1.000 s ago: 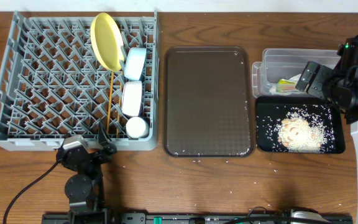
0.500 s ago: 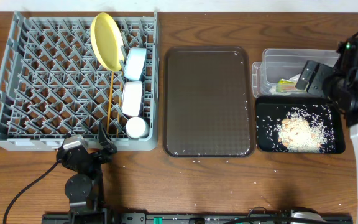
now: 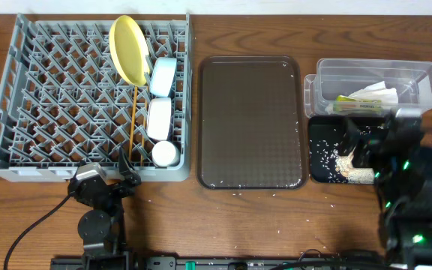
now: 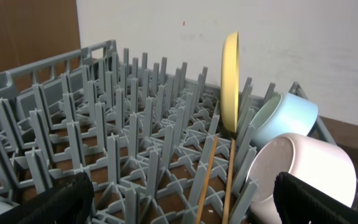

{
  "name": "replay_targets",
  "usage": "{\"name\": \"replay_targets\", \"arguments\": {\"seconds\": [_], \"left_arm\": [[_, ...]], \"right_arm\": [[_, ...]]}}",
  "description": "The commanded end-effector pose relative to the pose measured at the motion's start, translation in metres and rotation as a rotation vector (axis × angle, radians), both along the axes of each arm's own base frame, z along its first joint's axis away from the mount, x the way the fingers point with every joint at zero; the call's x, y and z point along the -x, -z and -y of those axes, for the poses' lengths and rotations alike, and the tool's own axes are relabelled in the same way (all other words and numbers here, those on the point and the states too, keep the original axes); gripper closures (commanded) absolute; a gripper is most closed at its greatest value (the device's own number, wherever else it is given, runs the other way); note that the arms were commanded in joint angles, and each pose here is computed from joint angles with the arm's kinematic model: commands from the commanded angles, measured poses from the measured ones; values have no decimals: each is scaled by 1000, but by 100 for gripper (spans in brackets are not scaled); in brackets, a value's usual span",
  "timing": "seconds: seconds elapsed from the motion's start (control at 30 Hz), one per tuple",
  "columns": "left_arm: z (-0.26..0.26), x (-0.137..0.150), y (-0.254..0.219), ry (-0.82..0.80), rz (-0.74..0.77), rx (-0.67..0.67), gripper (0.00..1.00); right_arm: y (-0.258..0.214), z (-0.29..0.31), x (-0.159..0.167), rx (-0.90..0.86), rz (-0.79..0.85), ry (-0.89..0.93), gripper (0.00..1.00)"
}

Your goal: Sort waste into correct bins and load items into the dishwasher

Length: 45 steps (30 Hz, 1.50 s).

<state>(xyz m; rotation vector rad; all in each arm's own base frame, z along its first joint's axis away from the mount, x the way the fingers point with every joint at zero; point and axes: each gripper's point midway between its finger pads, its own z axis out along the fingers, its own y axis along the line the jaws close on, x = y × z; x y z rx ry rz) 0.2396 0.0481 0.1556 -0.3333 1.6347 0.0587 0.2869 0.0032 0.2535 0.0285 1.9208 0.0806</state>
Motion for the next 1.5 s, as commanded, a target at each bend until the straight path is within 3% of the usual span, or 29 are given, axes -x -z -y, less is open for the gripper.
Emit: {"name": "replay_targets", "arguments": {"seconds": [0.0,0.27,0.9,1.47], "left_arm": [[-1,1,18,-10,-52,13,7],[-1,1,18,-10,-52,13,7],[-1,1,18,-10,-52,13,7],[-1,1,18,-10,-52,13,7]], "right_arm": [[29,-18,12,6,44,-83,1],[58,-31,32,-6,209,-132,1],[86,-34,42,-20,319,-141,1],[96,-29,43,-13,280,-109,1]]}}
